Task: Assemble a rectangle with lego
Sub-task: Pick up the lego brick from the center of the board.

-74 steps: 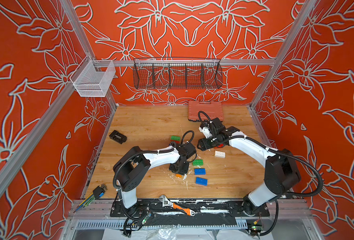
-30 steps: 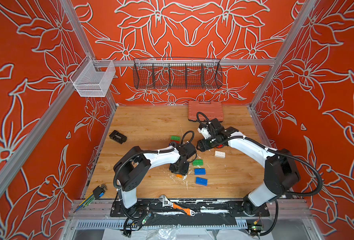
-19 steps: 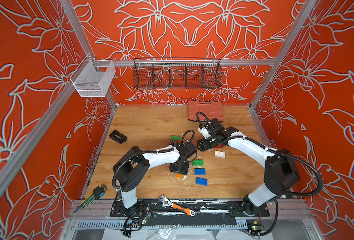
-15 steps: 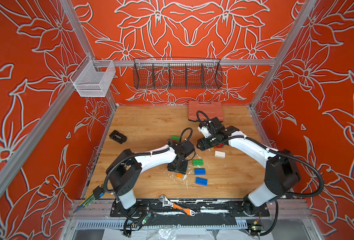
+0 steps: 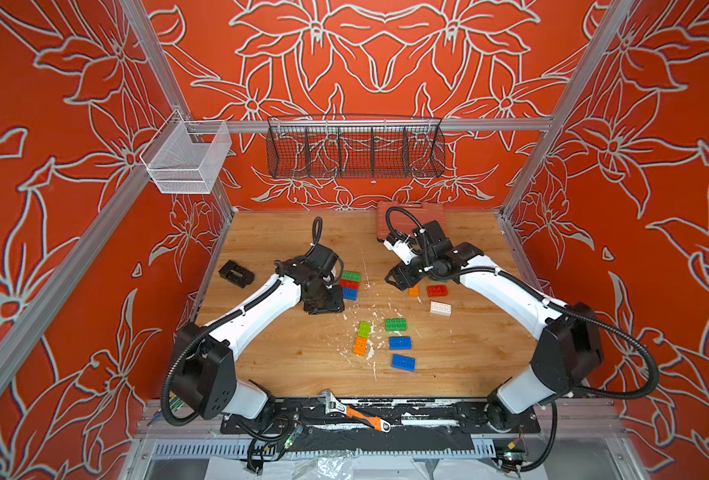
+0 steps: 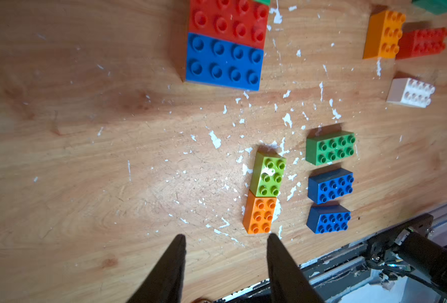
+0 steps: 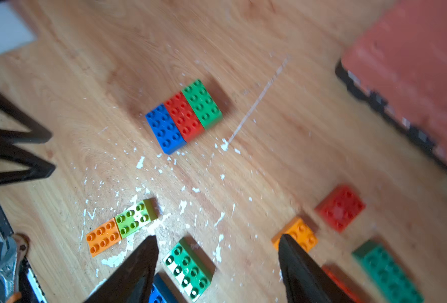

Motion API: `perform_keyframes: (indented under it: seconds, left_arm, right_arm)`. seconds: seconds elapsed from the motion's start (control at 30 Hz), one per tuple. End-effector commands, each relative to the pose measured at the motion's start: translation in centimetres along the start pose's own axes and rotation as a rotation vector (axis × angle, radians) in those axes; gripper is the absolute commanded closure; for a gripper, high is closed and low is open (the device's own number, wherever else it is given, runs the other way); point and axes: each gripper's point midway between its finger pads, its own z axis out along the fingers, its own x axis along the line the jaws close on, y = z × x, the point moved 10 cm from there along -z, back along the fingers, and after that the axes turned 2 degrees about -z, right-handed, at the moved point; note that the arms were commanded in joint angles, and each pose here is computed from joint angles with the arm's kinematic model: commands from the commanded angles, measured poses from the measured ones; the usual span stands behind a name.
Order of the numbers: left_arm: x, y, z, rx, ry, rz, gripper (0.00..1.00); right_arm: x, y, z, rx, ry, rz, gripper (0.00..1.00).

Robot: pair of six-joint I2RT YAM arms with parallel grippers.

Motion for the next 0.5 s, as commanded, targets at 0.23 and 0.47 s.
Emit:
perform_keyframes:
  seconds: [0.23,0.47]
  left_arm:
    - [0.8,-0.7,-0.7,-0.071,-0.132,0.037,0.53]
    - [0.7,-0.8,0.0,-0.036,-0.162,0.041,0.54]
  right_arm:
    - [2.1,0.2,0.4,0.058,0.186,-0.277,0.28]
    - [3.3,-6.0,-0.1,0.175,0.191,-0.317,0.28]
